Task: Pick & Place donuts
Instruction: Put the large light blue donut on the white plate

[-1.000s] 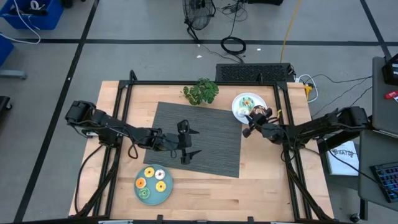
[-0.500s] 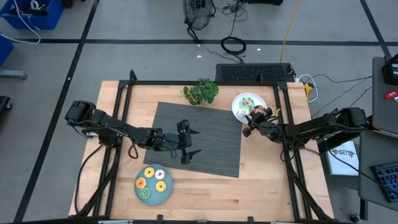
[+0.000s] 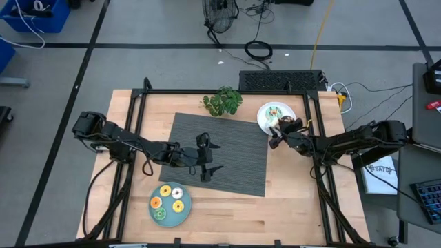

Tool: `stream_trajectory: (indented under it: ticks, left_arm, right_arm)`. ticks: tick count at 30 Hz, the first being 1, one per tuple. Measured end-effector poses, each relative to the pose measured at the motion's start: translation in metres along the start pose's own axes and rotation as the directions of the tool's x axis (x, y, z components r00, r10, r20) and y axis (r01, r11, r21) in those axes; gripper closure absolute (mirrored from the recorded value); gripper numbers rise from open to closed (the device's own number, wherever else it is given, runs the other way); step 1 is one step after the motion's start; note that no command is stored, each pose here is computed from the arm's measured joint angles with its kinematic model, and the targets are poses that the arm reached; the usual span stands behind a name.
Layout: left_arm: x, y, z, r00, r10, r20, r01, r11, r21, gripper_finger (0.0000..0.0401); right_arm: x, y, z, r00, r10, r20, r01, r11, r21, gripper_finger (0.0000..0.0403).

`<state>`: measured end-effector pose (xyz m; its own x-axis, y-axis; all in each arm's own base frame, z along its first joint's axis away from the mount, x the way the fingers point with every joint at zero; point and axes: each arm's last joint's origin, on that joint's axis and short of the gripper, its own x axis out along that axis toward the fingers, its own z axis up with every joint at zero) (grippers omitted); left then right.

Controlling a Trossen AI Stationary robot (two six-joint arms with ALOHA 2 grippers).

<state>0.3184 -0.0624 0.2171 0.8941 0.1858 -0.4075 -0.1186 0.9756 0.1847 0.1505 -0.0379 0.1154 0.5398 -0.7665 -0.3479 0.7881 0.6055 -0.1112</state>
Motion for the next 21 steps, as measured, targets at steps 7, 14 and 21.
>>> stream_trajectory:
  ticks: [7,14,21]
  left_arm:
    - [0.0,0.0,-0.0001,1.0,-0.001,-0.001,0.001,1.0,0.0,0.0034]
    - [0.0,-0.0001,-0.0002,1.0,-0.002,-0.001,0.002,1.0,0.0,0.003]
    - [0.0,-0.0001,-0.0002,1.0,-0.002,-0.001,0.002,1.0,0.001,0.0032]
  right_arm:
    - [-0.0001,0.0027,-0.0005,0.995,0.096,-0.023,-0.096,0.995,0.004,0.0147]
    - [-0.001,0.0015,-0.0011,0.995,0.089,-0.034,-0.089,0.996,-0.009,0.0151]
    - [-0.0035,0.0001,0.0027,0.995,0.097,-0.015,-0.097,0.995,0.007,0.0151]
